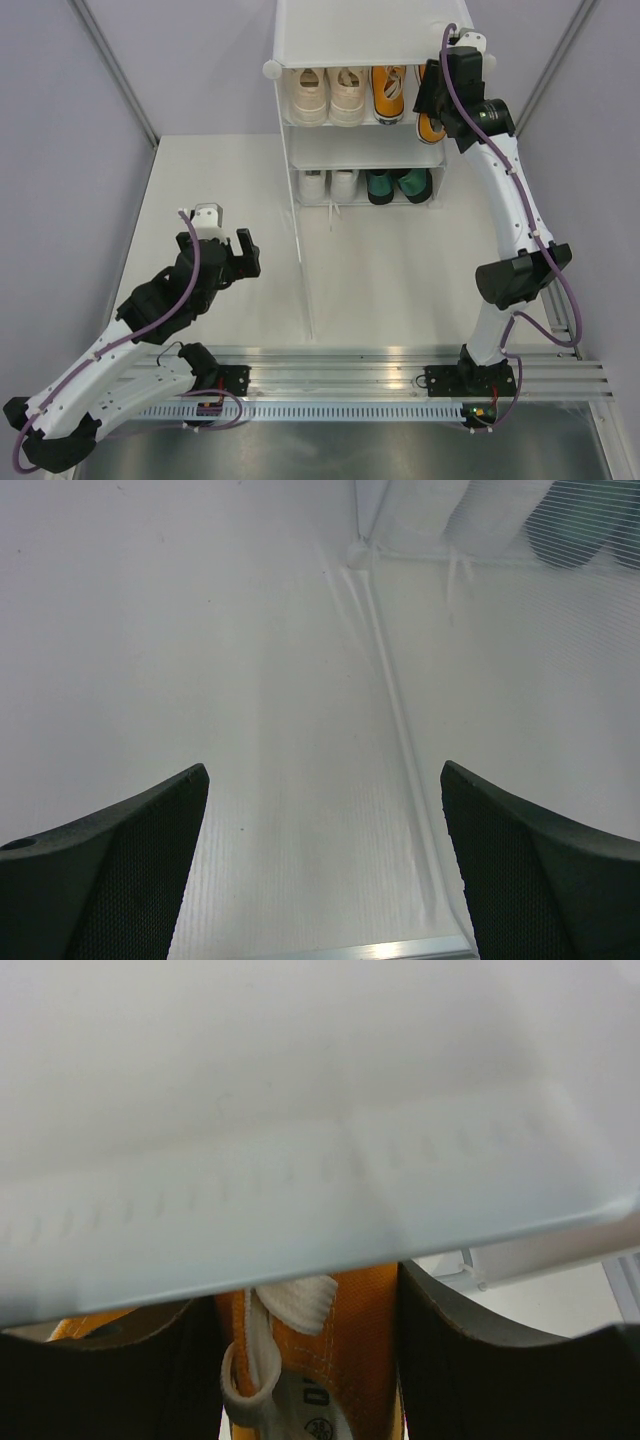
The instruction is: Place and organize the shoes in the shoe cabinet
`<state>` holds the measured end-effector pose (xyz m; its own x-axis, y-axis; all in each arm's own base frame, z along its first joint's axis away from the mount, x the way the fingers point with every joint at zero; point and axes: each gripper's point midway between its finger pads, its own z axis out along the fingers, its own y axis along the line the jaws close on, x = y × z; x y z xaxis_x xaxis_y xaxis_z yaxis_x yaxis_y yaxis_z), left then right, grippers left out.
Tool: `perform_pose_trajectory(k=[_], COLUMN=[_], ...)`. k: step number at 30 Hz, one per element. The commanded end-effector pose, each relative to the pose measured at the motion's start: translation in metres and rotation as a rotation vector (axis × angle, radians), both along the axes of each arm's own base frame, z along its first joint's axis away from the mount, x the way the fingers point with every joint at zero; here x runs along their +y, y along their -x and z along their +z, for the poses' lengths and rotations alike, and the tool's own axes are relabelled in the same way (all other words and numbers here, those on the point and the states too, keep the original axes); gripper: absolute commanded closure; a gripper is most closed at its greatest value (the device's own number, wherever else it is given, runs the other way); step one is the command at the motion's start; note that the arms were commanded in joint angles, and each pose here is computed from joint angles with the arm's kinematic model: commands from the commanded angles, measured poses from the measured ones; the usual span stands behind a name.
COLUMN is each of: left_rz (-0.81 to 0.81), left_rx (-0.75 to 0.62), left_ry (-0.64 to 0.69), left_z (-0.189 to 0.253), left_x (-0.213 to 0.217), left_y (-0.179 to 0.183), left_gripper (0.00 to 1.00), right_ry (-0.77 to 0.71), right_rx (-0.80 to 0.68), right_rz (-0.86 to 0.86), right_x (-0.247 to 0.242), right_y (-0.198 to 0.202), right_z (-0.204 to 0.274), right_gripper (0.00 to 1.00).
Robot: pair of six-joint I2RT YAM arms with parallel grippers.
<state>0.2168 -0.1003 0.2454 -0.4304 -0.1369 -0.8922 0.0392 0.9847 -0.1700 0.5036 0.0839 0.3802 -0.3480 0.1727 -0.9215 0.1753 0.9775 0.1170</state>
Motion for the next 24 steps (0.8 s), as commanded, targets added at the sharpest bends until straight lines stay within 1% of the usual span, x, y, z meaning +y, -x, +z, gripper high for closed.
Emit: perform_pose_trajectory(k=[1, 8, 11, 14, 15, 17, 18, 20, 21, 23, 24], left_rz=[-0.013, -0.011, -0.015, -0.015, -0.013, -0.013, -0.013, -0.016, -0.016, -0.017, -0.017], left_rx=[-0.026, -0.022, -0.020, -0.016, -0.014, -0.017, -0.016, -0.016, -0.015, -0.012, -0.015], left_ry=[-0.007, -0.009, -0.009, -0.012, -0.012, -0.011, -0.011, -0.010, -0.010, -0.011, -0.009], left_z=[0.004, 0.003, 0.003, 0.002, 0.002, 0.002, 0.002, 0.002, 0.002, 0.002, 0.002], left_x=[-0.002, -0.002, -0.003, -0.003, -0.003, -0.003, -0.003, -0.003, -0.003, -0.004, -0.004], left_y=[-0.005, -0.005, -0.006, -0.006, -0.006, -0.006, -0.006, -0.006, -0.006, -0.006, -0.006], left_gripper=[0.00, 0.00, 0.01, 0.01, 0.00, 0.01, 0.00, 0.00, 0.00, 0.00, 0.00], right_ry=[-0.021, -0.008, -0.008, -0.009, -0.009, -0.005, -0.005, -0.003, -0.002, 0.000, 0.002], right_rx=[-0.161, -0.120, -0.109, -0.101, -0.103, -0.093, -0.094, -0.088, -0.087, -0.080, -0.078], right_rz=[-0.035, -0.034, -0.035, -0.034, -0.034, -0.039, -0.035, -0.038, -0.037, -0.041, -0.042], right_x=[-0.001, 0.001, 0.001, 0.001, 0.001, -0.001, 0.000, -0.001, 0.000, -0.001, -0.001], right_y=[-0.036, -0.040, -0.039, -0.038, -0.038, -0.039, -0.038, -0.038, -0.038, -0.037, -0.037], right_z=[0.027, 0.003, -0.007, -0.012, -0.012, -0.018, -0.017, -0.020, -0.021, -0.024, -0.025], right_gripper=[0.87, 0.85, 0.82, 0.72, 0.64, 0.59, 0.54, 0.51, 0.48, 0.44, 0.40])
